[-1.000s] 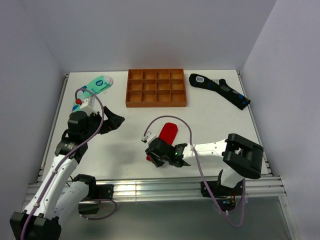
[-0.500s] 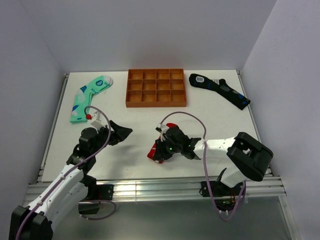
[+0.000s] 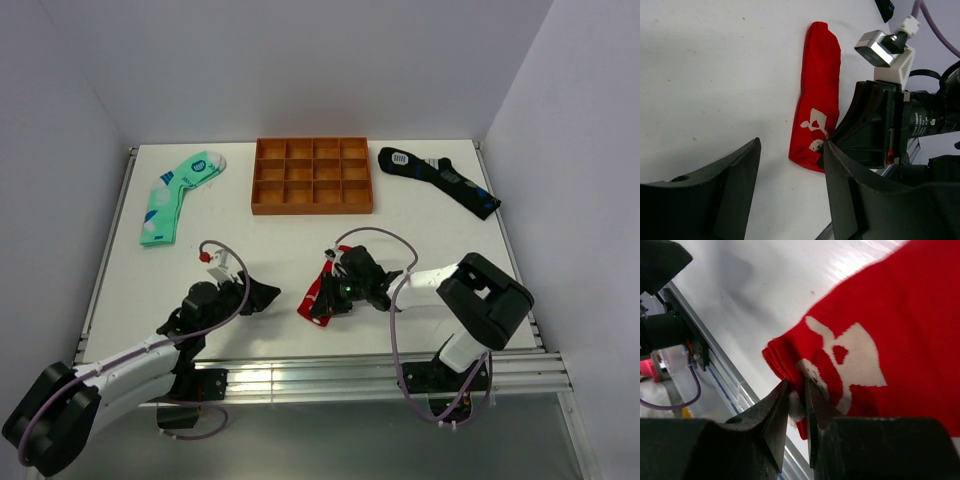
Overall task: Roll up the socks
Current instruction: Roll the sock at the center of the board.
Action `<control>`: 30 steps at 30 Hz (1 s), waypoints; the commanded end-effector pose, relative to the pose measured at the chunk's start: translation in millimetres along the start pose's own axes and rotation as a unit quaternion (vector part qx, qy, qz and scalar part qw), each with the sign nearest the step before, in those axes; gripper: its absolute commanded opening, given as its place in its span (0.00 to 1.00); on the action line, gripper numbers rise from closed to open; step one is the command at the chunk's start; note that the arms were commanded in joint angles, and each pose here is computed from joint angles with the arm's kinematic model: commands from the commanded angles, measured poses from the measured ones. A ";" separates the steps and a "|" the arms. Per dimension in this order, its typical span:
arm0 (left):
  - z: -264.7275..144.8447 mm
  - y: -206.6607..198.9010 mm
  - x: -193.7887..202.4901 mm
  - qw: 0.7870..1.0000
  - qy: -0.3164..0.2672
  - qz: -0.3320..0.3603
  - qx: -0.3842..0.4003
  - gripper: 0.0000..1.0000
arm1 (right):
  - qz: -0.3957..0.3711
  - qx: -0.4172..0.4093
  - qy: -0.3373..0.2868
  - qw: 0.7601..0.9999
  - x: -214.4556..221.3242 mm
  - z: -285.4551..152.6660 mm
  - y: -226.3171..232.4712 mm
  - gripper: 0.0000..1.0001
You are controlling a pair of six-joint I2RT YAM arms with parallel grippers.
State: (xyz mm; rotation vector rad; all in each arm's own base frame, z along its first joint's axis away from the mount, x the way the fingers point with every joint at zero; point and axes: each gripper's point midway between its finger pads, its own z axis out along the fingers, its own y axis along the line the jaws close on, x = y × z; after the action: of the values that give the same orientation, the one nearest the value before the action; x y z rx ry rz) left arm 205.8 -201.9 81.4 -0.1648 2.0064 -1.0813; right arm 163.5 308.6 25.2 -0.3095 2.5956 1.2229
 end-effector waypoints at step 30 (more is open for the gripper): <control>21.5 -27.4 57.0 0.993 0.003 0.114 0.027 0.45 | 0.082 0.011 0.016 0.996 15.9 0.6 -31.9 0.24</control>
State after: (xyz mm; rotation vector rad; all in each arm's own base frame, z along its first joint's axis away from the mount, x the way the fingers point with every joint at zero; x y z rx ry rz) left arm 173.5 -251.4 42.8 0.0773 2.0443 -0.9412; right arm 163.4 299.0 15.9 -0.1343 2.6339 1.3218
